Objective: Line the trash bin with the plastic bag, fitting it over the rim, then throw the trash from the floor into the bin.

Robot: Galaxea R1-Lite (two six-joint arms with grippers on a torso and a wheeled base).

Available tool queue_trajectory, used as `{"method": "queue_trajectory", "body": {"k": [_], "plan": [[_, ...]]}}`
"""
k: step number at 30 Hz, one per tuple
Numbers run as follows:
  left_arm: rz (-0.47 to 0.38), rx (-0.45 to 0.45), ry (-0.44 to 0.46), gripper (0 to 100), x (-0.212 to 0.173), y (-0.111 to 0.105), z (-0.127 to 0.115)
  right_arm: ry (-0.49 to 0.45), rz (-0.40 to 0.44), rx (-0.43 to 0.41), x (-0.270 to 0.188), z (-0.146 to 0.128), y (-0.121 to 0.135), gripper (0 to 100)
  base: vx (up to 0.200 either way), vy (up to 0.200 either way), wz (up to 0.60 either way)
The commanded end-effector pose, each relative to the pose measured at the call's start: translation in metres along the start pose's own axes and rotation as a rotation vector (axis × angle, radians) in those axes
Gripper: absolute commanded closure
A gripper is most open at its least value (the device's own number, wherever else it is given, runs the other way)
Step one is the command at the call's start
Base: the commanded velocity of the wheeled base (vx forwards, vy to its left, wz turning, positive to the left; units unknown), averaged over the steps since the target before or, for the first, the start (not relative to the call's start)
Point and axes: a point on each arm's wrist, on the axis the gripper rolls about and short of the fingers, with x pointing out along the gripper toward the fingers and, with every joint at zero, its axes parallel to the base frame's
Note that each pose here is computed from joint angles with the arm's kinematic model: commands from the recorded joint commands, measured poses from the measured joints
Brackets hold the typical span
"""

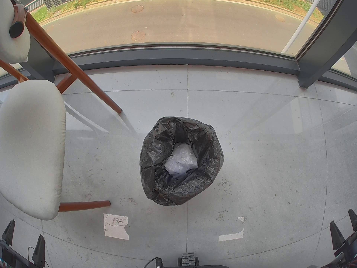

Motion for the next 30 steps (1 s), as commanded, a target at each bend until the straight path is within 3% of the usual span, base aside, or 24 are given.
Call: {"method": "queue_trajectory", "body": {"k": [1,4,9,15,19,20,22,30], "plan": [[-0.017,-0.044,-0.011,0,-0.0008,-0.0004,-0.001,-0.098,-0.017,-0.048,-0.0069,0.0011,0.0002,0,0.0,0.0,0.0],[-0.031,-0.051,-0.013,0,-0.0009,-0.0007,-0.0006,-0.095,-0.055,-0.101,-0.0069,0.0008,-0.0007,0,0.0,0.0,0.0],[-0.051,-0.048,-0.01,0,-0.0008,-0.0012,-0.0011,-0.095,-0.138,-0.093,-0.0073,0.001,-0.0026,0,0.0,0.0,0.0],[0.06,-0.058,-0.008,0,-0.0007,0.0013,-0.0015,-0.096,-0.173,-0.09,-0.0075,0.001,-0.0033,0,0.0,0.0,0.0],[0.029,-0.079,0.002,0,-0.0001,0.0004,-0.0036,-0.096,-0.161,-0.093,-0.0074,0.001,-0.0031,0,0.0,0.0,0.0],[-0.025,-0.063,0.007,0,0.0007,-0.0009,-0.0061,-0.095,-0.152,-0.101,-0.0074,0.001,-0.0029,0,0.0,0.0,0.0],[-0.05,-0.034,0.01,0,0.0011,-0.0015,-0.0071,-0.091,-0.098,-0.116,-0.0071,0.0006,-0.0017,0,0.0,0.0,0.0],[-0.051,-0.033,0.008,0,0.0011,-0.0015,-0.007,-0.067,-0.022,-0.112,-0.004,-0.0068,-0.0007,0,0.0,0.0,0.0]]}}
